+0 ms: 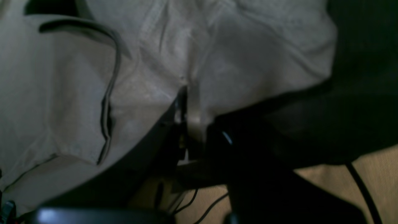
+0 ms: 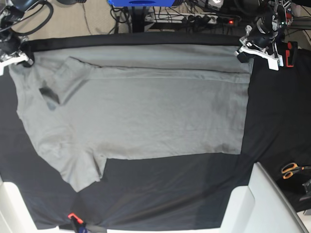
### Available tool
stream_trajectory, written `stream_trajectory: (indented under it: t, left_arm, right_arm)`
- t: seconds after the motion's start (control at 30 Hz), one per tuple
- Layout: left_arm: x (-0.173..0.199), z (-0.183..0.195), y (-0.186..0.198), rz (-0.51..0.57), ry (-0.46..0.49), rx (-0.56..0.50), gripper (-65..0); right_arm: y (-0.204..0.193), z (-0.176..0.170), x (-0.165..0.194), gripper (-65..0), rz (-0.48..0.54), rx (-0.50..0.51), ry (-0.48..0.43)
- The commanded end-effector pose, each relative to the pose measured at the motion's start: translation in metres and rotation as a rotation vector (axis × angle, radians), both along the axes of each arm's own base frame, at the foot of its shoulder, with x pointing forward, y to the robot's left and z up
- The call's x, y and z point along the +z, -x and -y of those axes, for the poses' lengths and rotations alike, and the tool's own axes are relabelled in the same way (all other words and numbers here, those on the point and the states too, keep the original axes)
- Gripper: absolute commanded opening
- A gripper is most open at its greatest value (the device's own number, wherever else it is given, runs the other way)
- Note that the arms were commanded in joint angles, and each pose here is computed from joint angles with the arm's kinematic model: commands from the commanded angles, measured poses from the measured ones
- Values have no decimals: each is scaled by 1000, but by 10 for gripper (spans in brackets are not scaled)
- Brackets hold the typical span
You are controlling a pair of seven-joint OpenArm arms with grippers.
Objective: Fold the T-shirt properly
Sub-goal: 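Release the shirt and move both grippers outward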
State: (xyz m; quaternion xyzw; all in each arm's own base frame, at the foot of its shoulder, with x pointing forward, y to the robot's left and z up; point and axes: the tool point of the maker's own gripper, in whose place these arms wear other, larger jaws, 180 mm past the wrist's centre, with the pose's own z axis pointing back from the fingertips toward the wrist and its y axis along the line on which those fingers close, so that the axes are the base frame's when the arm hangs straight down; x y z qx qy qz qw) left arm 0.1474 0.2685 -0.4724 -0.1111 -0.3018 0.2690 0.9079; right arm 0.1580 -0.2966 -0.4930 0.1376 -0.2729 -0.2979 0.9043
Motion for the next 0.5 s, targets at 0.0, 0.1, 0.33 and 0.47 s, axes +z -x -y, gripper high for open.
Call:
stream_trajectory:
  t: [0.0,0.1,0.33,0.47]
  left_arm:
    - [7,-9,-4,24,-29,8,-650]
    - [8,-10,-4,26,-31,6,-650]
    - [6,-9,0,15,-30,6,-650]
    - [6,-10,0,15,-31,5,-650]
  right_arm:
    - [-9,14,12,-648,45,-7,40]
    - [-7,14,12,-648,39,-7,41]
    - [-4,14,11,-648,34,-7,42]
    - [-3,13,10,-642,31,-7,37]
